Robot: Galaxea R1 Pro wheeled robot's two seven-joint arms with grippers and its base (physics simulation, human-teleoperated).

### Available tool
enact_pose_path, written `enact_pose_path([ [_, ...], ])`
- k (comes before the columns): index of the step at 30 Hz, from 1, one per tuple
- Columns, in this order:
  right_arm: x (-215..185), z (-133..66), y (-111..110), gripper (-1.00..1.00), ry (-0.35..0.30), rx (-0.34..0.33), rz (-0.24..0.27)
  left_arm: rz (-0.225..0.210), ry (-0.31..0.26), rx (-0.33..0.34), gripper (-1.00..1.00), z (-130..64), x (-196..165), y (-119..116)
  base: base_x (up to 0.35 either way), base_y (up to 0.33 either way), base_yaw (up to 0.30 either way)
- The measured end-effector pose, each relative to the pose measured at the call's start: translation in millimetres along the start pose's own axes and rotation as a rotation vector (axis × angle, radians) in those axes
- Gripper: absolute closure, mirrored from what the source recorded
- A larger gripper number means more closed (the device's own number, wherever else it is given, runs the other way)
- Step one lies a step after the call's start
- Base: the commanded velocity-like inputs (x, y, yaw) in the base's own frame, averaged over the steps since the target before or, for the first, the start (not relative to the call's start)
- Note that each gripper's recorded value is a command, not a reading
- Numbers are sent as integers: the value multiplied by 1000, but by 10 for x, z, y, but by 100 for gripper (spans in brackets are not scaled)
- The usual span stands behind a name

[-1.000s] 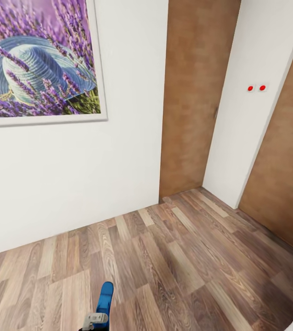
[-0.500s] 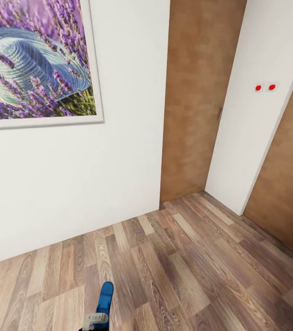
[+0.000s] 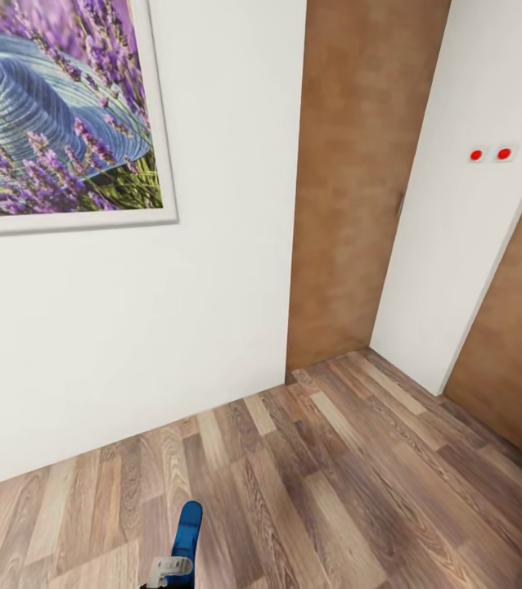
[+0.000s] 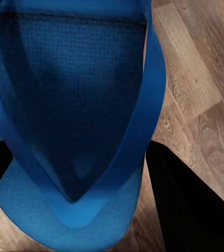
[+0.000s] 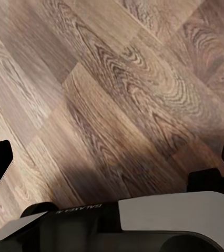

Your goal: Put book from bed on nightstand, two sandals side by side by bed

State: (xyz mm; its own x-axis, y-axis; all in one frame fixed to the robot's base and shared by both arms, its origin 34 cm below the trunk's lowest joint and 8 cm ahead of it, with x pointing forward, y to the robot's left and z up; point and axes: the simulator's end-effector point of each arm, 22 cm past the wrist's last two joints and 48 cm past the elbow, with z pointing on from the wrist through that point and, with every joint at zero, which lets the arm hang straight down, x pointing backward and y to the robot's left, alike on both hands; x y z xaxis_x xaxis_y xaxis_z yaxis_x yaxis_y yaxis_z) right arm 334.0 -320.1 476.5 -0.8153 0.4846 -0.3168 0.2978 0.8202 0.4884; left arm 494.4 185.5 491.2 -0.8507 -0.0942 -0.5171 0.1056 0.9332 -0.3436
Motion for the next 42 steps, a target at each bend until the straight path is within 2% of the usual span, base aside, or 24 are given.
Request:
enact_pose_path([
  [18,3,1,3,-100,1,-1,-1,0,1,0,100,0,1,0,302,0,1],
  [28,4,1,4,-100,1,-1,-1,0,0,0,100,0,0,1,295,0,200],
  [42,5,1,1,-100,2,0,-1,-1,0,0,100,0,-1,0,151,0,21],
])
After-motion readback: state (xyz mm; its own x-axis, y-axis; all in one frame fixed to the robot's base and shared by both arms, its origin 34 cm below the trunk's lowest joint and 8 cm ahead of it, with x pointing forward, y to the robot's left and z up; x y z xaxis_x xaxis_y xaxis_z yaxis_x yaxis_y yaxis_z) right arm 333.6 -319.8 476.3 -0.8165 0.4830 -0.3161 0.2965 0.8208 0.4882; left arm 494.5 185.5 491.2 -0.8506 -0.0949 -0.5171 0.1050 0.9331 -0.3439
